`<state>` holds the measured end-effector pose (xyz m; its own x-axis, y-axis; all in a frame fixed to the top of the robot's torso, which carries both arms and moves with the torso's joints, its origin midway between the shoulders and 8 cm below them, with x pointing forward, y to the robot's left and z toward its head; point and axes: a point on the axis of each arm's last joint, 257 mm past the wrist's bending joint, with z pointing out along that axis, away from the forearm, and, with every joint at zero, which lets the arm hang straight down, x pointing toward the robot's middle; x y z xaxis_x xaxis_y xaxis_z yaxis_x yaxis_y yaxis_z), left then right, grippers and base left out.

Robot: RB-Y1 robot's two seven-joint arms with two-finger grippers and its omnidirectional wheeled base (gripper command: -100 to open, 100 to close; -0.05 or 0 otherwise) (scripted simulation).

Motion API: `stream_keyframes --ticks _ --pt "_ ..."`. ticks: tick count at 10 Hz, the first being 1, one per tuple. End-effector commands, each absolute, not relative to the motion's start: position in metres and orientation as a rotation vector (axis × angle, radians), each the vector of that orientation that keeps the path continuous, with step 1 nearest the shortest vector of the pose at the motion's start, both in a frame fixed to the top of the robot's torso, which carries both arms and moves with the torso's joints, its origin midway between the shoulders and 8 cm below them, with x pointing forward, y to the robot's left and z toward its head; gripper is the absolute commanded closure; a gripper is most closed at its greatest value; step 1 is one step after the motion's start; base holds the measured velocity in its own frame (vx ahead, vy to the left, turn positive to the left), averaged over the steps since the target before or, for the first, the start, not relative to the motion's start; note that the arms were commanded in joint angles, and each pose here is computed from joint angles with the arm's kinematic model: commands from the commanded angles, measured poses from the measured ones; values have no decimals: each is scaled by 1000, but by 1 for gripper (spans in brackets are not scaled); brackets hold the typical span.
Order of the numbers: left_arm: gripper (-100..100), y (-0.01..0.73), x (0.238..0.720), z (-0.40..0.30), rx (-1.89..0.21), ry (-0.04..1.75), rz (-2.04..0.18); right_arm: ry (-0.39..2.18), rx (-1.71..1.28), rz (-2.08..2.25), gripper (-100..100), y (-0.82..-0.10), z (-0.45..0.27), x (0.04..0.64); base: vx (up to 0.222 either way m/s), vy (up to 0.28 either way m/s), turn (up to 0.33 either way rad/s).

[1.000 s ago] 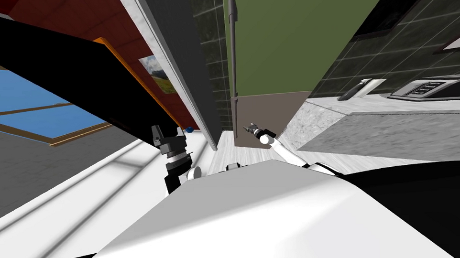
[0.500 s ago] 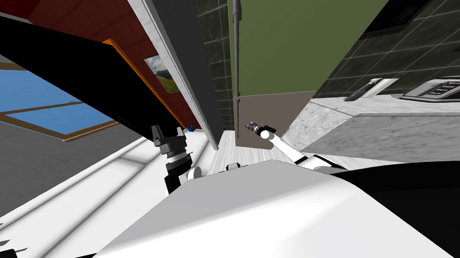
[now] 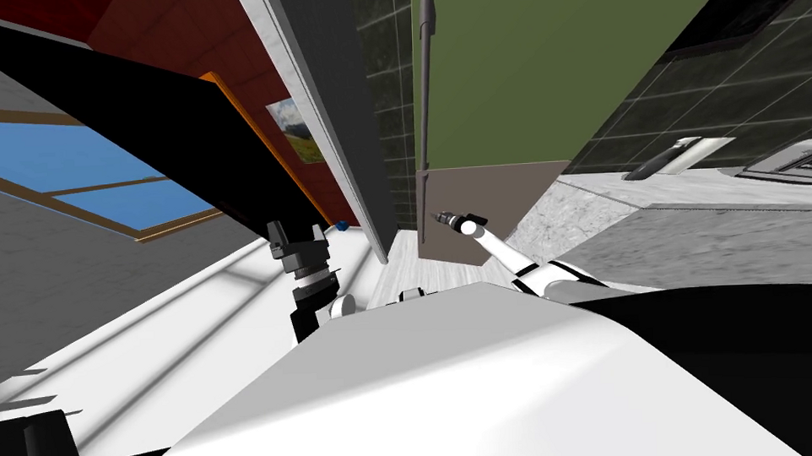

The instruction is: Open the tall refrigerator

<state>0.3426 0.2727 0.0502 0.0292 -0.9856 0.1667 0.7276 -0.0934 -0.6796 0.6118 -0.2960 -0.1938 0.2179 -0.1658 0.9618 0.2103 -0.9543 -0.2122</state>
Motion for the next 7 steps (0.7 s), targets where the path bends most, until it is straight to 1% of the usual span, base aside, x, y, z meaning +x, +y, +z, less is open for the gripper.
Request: stream_keyframes --ticks 1,6,7 --pt "0 273 343 50 -728 460 -1519 4 -2182 -1763 -100 -299 -189 615 0 0 0" --pt "0 273 343 50 -728 460 -1519 171 -2104 -1663 -100 -314 -151 644 -4 6 73" --pt "0 273 343 50 -728 460 -1519 227 -2080 -1627 -100 -320 -142 649 -6 8 139"
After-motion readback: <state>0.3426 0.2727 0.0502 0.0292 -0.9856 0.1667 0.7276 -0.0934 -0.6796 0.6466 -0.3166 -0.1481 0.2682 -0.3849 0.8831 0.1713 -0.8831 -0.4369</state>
